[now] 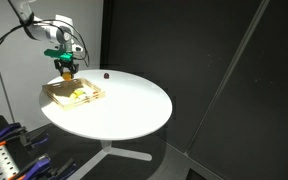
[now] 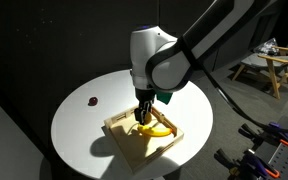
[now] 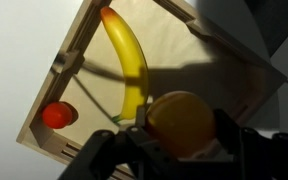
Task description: Pick up the yellow toy from the table and put it in the tray
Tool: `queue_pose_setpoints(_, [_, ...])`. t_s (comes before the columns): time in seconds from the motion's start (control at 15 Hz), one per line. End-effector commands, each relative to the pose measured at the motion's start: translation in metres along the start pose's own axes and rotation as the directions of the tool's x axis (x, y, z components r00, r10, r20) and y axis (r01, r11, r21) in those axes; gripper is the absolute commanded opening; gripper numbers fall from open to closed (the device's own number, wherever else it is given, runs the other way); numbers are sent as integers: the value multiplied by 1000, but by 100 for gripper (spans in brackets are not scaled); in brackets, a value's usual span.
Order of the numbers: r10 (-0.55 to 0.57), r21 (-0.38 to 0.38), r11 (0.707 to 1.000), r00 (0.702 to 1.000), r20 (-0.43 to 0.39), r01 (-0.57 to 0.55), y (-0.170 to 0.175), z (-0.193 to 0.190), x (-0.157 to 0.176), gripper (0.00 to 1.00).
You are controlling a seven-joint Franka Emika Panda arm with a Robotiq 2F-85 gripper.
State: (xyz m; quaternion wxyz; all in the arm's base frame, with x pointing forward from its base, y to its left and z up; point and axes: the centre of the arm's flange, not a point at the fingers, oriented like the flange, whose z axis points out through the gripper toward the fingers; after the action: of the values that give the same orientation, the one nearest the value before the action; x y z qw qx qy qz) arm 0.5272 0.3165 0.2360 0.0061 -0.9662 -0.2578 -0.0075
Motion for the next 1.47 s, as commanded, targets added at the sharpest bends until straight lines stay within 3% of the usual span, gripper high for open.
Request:
queue_pose_setpoints(0.0, [-37,-7,999,998,-49,37,-2,10,2,43])
queue_pose_setpoints(0.47, [-57,2,998,996,-67,57,-4,34,-4,43])
queue_pose_setpoints(1.4, [-61,6,998,998,8,61,6,71,-28,43])
